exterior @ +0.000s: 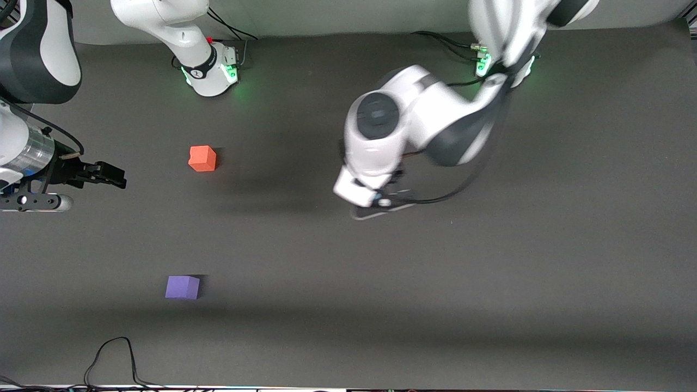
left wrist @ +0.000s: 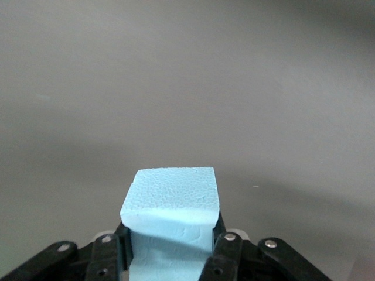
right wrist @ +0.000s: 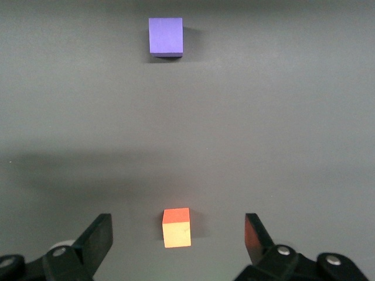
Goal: Place blue block between orange and purple blocks
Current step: 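Carry the blue cube to mid-table while the right gripper reaches over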
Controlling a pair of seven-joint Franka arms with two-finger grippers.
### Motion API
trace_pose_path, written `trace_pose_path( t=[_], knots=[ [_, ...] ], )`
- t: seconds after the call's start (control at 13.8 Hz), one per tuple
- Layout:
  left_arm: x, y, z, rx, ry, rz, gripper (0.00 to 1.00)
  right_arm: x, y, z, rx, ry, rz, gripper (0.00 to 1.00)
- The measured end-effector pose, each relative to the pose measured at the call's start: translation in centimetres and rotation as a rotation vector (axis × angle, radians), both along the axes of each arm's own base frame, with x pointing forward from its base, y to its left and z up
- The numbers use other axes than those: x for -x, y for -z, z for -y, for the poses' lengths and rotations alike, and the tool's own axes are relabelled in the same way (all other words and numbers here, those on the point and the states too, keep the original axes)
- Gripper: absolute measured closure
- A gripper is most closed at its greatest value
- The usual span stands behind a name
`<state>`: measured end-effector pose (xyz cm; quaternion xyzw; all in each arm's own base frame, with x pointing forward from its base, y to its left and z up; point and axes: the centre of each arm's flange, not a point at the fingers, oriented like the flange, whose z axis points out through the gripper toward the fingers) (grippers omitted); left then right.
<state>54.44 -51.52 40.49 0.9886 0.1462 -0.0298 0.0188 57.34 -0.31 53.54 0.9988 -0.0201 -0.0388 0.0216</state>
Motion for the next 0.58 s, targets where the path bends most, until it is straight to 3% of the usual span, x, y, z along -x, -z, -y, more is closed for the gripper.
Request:
trace_pose_path(
  t=[0.29,0.58],
  knots=[
    [1.8,10.3,5.6,0.025,0.015,0.046,0.48,0.0,0.3,0.3,0.000,0.004,-0.003,0.00],
    [4.8,19.7,9.1,-0.010,0.052,0.113,0.48,-0.1,0.3,-0.5,-0.001,-0.009,0.003,0.00]
  ],
)
